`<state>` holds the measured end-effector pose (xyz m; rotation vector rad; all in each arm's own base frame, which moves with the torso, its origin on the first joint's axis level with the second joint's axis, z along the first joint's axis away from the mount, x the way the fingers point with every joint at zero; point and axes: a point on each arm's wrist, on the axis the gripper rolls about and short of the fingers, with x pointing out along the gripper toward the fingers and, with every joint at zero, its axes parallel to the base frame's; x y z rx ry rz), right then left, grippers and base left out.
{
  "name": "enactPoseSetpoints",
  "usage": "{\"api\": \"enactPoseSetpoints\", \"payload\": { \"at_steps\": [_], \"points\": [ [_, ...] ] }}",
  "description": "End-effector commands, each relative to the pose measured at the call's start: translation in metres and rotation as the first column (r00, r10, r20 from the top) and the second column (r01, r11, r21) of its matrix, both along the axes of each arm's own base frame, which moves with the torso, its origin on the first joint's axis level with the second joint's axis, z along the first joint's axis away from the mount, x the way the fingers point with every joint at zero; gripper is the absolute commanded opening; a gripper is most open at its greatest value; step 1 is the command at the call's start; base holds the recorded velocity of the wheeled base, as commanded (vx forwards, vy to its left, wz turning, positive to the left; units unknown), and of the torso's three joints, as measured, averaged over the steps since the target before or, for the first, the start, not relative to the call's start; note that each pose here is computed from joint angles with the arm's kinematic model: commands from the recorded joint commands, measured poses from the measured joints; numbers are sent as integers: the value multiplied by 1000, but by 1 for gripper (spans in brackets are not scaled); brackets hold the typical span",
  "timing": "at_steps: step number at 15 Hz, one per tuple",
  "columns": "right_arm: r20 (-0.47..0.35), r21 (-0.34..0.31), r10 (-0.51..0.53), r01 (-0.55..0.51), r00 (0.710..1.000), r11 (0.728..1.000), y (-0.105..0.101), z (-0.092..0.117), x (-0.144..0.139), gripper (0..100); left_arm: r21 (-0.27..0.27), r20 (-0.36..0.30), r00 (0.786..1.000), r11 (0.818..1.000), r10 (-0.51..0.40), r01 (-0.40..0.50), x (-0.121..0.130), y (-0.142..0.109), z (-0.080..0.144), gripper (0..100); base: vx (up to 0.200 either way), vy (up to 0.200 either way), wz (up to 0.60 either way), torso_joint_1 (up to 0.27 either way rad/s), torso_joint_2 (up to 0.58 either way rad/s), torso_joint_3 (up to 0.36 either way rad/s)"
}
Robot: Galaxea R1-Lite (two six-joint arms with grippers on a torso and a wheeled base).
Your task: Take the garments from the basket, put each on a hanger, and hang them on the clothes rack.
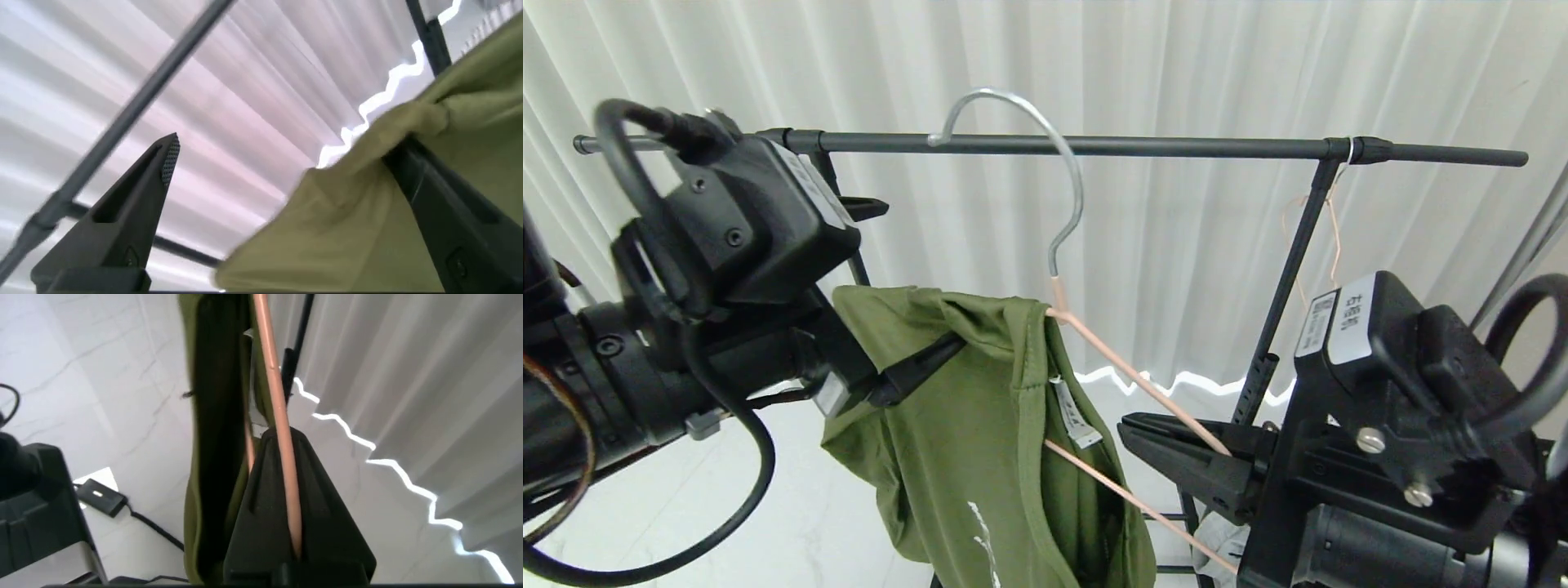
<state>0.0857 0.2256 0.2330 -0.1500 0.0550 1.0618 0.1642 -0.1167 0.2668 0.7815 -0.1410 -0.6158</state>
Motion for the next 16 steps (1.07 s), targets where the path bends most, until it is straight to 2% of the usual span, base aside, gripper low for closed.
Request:
{"api": "enactPoseSetpoints", "payload": {
  "at_steps": [1,5,8,12,13,16],
  "points": [
    [1,1,16,-16,1000,1000,1,0,-4,0,27,-38,999,1000,-4,5,9,-7,-10,100,0,0,0,0,0,0],
    [-1,-2,39,-39,999,999,3,-1,-8,0,25,-39,999,1000,-16,17,9,-7,-10,100,0,0,0,0,0,0],
    [5,0,40,-40,999,999,4,-1,-7,0,18,-45,996,997,-71,72,7,-7,-11,100,0,0,0,0,0,0],
    [19,32,12,-12,1000,999,1,3,-2,0,8,-39,995,996,-94,94,4,-5,-9,100,0,0,0,0,0,0],
    [28,62,16,-17,1000,998,1,7,-2,0,2,-34,995,996,-93,93,2,-4,-7,100,0,0,0,0,0,0],
    [32,90,48,-51,998,995,0,10,-4,0,-3,-30,994,995,-102,102,1,-4,-6,100,0,0,0,0,0,0]
  ]
}}
